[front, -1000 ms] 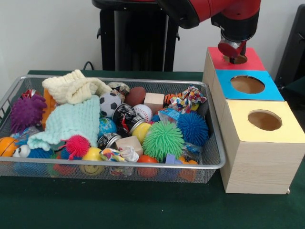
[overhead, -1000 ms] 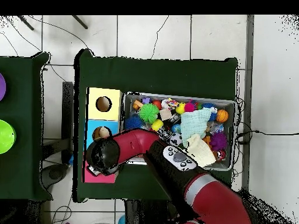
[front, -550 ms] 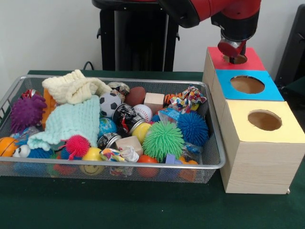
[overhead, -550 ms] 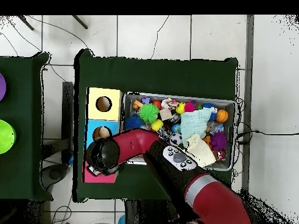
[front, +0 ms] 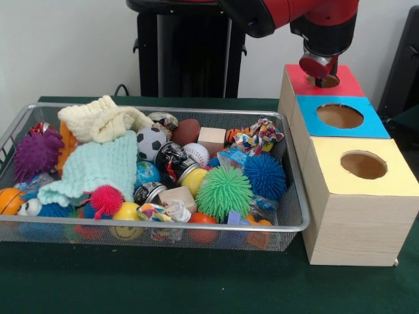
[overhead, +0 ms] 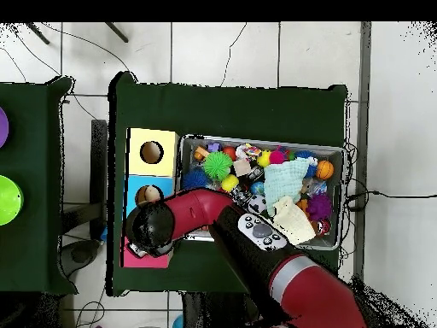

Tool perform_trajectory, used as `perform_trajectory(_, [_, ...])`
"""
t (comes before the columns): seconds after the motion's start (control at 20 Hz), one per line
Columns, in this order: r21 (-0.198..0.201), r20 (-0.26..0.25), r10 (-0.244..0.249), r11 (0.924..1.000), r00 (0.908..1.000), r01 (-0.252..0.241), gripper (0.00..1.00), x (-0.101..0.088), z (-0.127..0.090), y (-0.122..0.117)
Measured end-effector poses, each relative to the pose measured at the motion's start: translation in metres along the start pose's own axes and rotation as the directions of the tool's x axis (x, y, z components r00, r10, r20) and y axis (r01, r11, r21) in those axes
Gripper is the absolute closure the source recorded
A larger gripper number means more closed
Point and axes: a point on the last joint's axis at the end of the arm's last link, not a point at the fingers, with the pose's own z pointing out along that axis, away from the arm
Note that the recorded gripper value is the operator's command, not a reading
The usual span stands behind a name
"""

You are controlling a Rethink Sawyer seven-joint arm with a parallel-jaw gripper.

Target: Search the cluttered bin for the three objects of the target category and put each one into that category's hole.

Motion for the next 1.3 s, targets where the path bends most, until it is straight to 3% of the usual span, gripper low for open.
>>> perform_trajectory(0.4, [-0.002, -0.011, 0.000, 1.0000, 0.9999, 0.000, 0.00, 0.001, -0.002, 0.000])
perform_trajectory(0.9, [0.008, -0.075, -0.005, 1.0000, 0.9972, 0.005, 0.00, 0.007, -0.023, 0.004])
perform_trajectory(1.3, [0.049, -0.082, -0.007, 0.9987, 0.9966, 0.011, 0.00, 0.007, -0.040, 0.000])
